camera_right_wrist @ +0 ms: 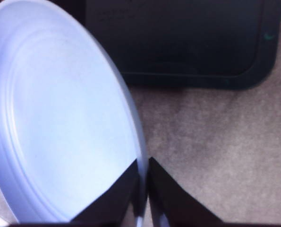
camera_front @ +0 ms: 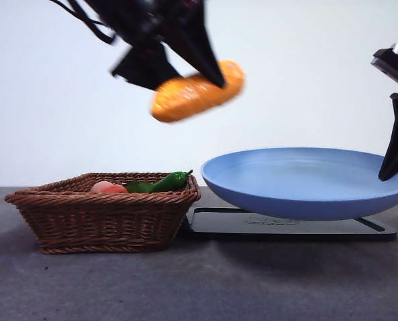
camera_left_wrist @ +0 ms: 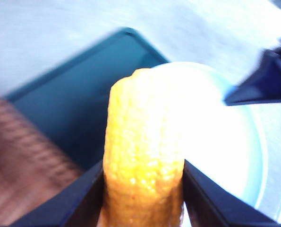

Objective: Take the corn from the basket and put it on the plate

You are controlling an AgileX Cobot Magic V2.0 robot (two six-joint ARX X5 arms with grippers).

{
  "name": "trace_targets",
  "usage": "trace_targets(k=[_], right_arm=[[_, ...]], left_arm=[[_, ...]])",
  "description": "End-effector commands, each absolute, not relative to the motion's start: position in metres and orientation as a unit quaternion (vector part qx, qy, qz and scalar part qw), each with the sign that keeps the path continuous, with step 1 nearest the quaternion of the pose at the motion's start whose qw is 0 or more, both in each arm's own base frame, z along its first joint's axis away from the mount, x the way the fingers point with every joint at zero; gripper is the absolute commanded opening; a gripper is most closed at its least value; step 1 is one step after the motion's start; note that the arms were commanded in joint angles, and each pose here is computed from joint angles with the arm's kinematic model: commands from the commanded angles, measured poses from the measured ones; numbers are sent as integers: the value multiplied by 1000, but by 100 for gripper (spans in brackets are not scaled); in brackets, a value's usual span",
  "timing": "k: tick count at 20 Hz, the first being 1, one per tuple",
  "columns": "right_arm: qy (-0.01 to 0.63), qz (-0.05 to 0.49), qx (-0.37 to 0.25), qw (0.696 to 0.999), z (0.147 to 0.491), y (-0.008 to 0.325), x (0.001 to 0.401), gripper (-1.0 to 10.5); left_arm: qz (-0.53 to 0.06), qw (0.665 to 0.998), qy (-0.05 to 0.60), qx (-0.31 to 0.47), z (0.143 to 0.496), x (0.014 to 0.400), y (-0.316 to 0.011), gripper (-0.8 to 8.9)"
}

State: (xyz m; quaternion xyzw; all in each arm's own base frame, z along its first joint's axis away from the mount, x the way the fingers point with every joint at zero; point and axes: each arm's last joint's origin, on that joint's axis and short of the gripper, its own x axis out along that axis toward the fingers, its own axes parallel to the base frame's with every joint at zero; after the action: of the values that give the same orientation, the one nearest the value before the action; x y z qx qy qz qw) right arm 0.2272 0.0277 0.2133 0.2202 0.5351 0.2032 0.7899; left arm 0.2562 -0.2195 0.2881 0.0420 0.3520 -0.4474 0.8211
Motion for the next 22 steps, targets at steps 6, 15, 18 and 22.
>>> trace_targets(k=[6,15,18,22], right_arm=[[526,220,229,789,219,30,231,1],[526,222,228,789,219,30,231,1],[525,221,227,790,219,30,232,1],[519,223,225,794,219,30,233,1]], left_arm=[[-496,788,359,65,244,254,-277,193],[-501,777,375,73,232,250,-286,330],[-501,777,374,72,233,250,-286,330],[-503,782,362,65,245,247,-282,329]])
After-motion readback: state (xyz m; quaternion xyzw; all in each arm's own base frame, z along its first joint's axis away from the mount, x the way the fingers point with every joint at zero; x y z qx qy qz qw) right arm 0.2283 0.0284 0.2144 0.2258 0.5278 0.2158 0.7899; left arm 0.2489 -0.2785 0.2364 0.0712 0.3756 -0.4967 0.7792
